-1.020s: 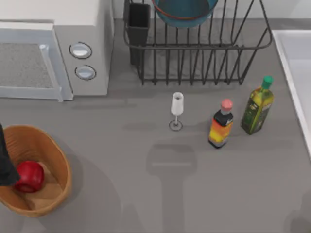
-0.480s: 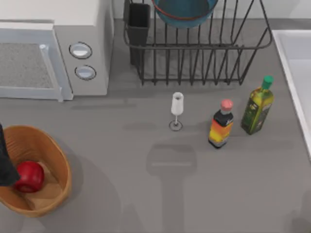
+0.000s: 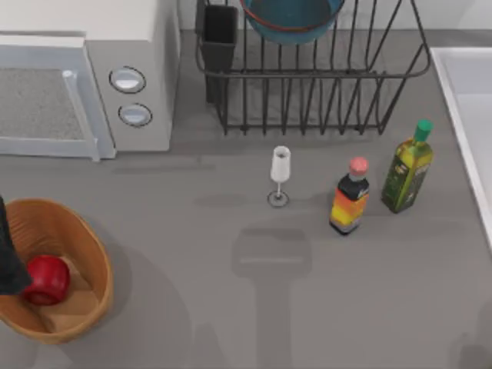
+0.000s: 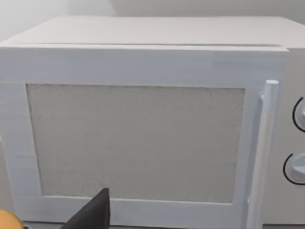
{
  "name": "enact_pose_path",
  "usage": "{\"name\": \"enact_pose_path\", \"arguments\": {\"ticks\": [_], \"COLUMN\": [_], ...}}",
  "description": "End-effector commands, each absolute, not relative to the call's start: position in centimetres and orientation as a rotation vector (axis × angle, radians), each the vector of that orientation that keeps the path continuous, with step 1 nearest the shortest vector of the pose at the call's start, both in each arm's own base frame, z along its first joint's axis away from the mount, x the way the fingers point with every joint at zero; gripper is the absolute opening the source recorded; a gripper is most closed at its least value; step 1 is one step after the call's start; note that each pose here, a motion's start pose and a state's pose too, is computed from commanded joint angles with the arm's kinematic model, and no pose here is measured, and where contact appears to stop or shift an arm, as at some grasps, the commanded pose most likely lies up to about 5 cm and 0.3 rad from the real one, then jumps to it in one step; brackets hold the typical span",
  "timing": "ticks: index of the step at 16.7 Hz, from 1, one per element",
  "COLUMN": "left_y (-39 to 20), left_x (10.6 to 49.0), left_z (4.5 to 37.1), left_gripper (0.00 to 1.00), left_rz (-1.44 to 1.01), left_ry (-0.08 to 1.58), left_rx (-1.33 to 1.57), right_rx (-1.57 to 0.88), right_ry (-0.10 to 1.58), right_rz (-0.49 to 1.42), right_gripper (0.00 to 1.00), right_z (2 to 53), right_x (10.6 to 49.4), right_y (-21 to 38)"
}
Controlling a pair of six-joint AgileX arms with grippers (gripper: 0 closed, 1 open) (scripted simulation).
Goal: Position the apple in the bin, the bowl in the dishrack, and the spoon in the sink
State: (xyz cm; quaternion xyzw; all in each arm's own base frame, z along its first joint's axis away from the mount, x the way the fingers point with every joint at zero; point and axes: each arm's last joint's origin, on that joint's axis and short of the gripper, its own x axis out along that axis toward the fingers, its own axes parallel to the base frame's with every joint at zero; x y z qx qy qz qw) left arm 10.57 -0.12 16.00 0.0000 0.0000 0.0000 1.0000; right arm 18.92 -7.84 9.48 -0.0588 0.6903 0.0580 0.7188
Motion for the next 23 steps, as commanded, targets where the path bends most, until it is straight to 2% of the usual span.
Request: {"name": "enact_pose_path", "arguments": {"ticks": [8, 9, 12, 16, 23], "left_y": [-0.1, -0.1, -0.1, -0.1, -0.1], "left_x": [10.6, 10.6, 10.6, 10.6, 10.6], "left_z": [16.0, 16.0, 16.0, 16.0, 16.0], "left_gripper": [1.00, 1.00, 1.00, 1.00, 1.00], "left_rz": [0.000, 0.000, 0.000, 0.000, 0.000], "left_ry": [0.000, 0.000, 0.000, 0.000, 0.000], "left_rx": [0.000, 0.000, 0.000, 0.000, 0.000], "right_rx": [-0.130, -0.123, -0.164, -0.244, -0.131], "right_ry": [1.526, 1.508, 1.489, 1.458, 1.506], "right_rz": [0.128, 0.131, 0.161, 0.210, 0.136], "right_gripper": [0.00, 0.00, 0.00, 0.00, 0.00], "right_z": [9.5, 11.5, 12.0, 15.7, 21.4], "right_x": [18.9, 19.0, 19.8, 21.4, 19.1], "right_y": [-7.8, -7.9, -7.7, -7.2, -7.9]}}
